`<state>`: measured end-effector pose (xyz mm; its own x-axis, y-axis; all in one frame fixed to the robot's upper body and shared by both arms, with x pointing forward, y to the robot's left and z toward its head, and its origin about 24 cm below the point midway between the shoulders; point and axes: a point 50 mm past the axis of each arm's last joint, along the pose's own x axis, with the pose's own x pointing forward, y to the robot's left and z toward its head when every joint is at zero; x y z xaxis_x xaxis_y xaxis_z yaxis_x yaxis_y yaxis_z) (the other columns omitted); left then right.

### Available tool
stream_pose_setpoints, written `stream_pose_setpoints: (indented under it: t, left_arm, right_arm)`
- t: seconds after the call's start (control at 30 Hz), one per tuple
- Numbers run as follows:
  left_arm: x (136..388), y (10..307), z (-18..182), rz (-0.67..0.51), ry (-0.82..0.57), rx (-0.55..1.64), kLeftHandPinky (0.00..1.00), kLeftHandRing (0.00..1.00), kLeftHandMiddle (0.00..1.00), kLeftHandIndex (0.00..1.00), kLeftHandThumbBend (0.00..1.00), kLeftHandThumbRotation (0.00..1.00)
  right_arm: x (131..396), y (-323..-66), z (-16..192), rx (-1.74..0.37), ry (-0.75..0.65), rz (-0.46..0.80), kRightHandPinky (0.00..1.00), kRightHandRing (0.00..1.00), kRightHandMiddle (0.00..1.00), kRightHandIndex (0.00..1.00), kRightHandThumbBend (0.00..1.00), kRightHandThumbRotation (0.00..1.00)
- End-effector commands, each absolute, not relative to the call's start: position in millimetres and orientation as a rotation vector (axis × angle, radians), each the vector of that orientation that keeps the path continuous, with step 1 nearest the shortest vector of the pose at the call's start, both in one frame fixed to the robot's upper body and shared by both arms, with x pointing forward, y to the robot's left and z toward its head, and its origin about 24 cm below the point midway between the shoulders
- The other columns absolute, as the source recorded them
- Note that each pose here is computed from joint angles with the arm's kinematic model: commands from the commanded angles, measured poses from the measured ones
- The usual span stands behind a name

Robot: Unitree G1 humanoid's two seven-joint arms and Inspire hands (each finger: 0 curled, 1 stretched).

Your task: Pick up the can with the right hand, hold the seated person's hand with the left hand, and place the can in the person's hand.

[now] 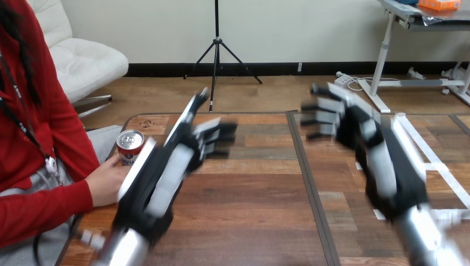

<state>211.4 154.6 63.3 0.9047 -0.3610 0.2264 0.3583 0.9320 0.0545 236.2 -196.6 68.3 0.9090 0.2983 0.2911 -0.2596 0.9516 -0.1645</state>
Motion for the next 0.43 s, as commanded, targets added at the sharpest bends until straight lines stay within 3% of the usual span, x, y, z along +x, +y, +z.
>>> stream_pose_setpoints:
  t: [0.0,0.4]
  left_arm:
    - [202,155,80,-0.35,-0.346,-0.039,0.57,0.7,0.74,0.99,0.67,0.98]
    - [186,153,74,-0.348,-0.299,-0.139,0.46,0.63,0.66,0.93,0.6,0.92]
  right_arm:
    - [225,-192,76,-0.087,-0.398,0.291,0.66,0.73,0.78,0.87,0.85,1.0]
    - [203,-191,49,-0.052,-0.326,0.283,0.68,0.74,0.78,0.86,0.87,1.0]
